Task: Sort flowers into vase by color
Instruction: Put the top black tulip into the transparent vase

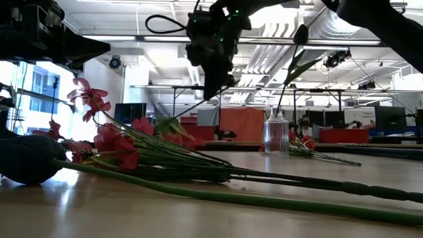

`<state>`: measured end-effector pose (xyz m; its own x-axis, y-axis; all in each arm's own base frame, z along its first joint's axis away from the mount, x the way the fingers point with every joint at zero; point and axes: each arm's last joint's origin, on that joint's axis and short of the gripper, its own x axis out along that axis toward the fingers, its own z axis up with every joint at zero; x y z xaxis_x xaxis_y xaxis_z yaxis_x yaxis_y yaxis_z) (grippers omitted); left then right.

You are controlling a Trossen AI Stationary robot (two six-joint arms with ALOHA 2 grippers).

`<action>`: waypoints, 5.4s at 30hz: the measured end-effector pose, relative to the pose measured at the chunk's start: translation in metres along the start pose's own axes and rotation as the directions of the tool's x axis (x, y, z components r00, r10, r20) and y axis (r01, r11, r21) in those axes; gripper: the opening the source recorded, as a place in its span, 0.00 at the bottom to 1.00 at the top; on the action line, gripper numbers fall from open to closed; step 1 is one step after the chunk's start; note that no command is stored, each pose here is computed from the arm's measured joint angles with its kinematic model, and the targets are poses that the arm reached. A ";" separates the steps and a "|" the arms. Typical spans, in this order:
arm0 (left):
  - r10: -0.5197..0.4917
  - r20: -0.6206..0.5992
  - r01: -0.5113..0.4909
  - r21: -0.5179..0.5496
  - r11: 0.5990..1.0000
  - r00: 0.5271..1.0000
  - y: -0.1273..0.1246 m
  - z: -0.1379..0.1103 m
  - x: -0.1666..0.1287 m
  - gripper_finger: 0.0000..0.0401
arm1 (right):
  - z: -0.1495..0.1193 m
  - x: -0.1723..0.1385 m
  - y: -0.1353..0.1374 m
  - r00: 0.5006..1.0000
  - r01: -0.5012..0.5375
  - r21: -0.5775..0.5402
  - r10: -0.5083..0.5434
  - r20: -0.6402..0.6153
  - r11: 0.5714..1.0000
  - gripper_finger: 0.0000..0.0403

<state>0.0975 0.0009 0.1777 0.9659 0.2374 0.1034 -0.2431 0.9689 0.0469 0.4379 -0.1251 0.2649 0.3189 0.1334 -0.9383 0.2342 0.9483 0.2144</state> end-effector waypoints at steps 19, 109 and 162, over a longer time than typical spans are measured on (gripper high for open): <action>-0.002 -0.001 0.002 0.000 1.000 1.000 0.000 0.000 0.000 0.00 | -0.039 -0.066 0.002 0.964 -0.227 -0.105 0.208 -0.164 0.968 0.00; 0.066 0.255 0.062 -0.464 0.884 0.965 -0.010 0.123 0.080 0.00 | -0.127 -0.071 0.039 0.005 -0.205 -0.294 0.301 0.954 0.934 0.00; -0.072 0.344 0.181 -0.297 0.938 0.936 -0.022 0.155 0.238 0.24 | -0.137 -0.089 0.052 -0.026 -0.078 -0.405 0.404 0.914 0.911 0.00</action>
<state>0.3189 0.0247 0.3549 0.8912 0.1286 0.4350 -0.0270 0.9723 -0.2322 0.2962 -0.0484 0.3224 0.9260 0.1161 0.3591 -0.1831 0.9702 0.1585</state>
